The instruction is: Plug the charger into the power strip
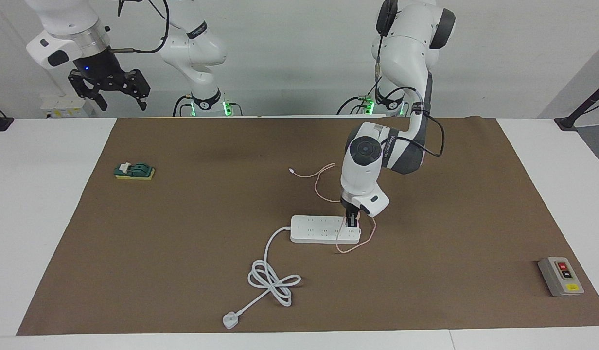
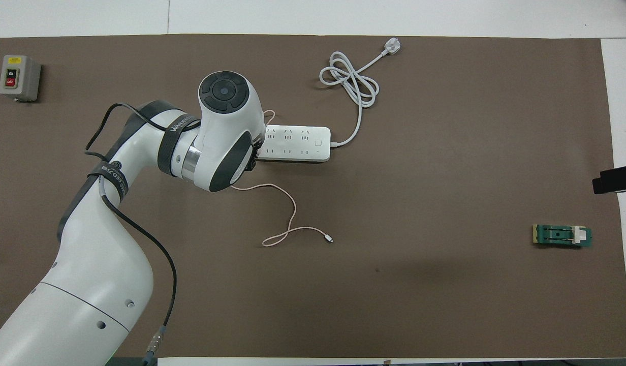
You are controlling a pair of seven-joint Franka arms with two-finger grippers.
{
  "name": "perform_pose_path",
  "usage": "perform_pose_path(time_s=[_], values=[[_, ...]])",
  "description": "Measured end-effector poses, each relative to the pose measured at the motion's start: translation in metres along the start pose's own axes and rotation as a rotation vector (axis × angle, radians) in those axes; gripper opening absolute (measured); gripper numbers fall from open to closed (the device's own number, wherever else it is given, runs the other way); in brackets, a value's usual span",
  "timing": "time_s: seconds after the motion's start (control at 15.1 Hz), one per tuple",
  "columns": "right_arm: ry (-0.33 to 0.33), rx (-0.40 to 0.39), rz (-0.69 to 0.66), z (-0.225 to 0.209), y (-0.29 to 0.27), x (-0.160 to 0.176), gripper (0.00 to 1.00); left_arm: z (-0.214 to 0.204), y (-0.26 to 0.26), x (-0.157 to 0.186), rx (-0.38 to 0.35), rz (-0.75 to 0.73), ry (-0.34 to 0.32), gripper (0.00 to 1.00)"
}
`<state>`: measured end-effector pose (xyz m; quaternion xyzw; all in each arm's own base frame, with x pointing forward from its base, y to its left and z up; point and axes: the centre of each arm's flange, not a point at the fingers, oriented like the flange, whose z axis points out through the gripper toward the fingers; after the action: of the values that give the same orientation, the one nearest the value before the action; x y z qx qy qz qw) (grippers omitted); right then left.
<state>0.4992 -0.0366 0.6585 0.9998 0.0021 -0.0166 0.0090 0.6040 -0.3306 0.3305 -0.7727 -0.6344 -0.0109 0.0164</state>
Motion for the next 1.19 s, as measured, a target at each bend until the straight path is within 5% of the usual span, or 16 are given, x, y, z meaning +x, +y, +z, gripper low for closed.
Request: perform_pose_path(time_s=[1.19], values=[[0.0,0.0,0.0,0.0001,0.0,0.0,1.0,0.0043,-0.0021,-0.0009,-0.015,0.018,0.003,0.31]])
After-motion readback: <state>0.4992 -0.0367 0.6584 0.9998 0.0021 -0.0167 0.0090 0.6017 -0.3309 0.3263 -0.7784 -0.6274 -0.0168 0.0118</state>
